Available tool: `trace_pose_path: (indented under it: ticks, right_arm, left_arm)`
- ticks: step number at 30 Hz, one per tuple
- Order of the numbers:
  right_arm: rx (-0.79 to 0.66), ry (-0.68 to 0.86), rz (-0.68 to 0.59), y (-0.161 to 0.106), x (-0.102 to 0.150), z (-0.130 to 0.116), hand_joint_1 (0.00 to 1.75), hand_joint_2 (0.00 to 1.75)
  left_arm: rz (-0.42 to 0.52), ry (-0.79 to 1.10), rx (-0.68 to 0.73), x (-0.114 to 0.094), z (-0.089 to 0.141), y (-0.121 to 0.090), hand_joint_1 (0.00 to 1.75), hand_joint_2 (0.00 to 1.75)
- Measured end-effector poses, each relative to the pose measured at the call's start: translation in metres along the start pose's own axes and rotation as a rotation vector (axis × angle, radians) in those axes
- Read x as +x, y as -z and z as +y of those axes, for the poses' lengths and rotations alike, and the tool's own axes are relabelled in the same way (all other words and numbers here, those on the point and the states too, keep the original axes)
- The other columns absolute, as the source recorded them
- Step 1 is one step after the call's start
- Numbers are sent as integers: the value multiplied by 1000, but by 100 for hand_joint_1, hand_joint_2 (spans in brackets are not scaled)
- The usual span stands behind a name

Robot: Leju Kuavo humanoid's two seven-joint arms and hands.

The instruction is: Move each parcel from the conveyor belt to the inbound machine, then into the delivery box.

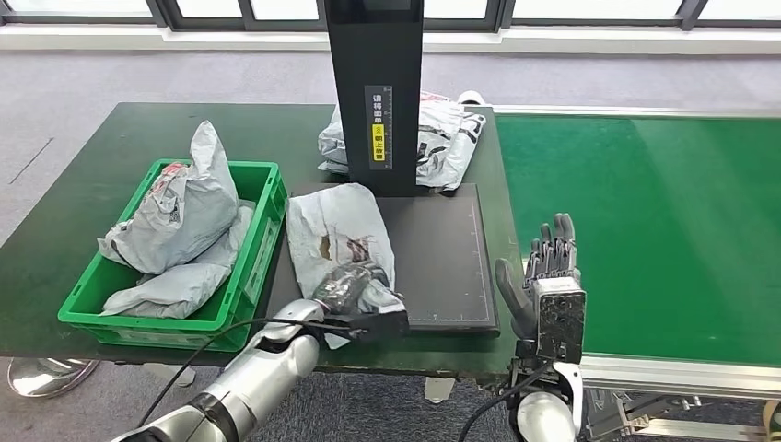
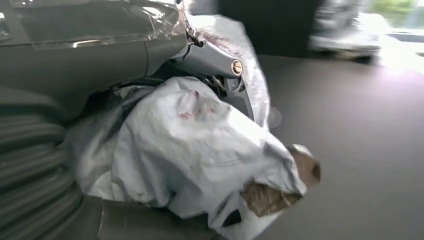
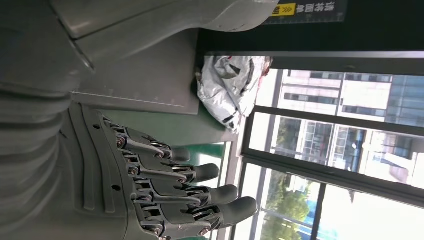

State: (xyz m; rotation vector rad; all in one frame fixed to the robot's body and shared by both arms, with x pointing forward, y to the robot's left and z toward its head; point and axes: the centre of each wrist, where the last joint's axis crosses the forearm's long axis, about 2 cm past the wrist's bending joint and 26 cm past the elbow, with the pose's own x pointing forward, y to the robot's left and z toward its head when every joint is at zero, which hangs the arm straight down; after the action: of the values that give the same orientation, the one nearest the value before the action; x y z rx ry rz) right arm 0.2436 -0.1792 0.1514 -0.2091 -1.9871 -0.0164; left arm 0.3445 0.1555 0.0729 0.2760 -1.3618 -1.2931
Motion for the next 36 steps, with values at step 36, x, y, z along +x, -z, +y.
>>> trace_pose_path:
  ticks: [36]
  right_arm:
    - [-44, -35, 88, -24, -6, -8, 0, 175]
  left_arm:
    - [-123, -225, 698, 0, 89, -60, 175, 175]
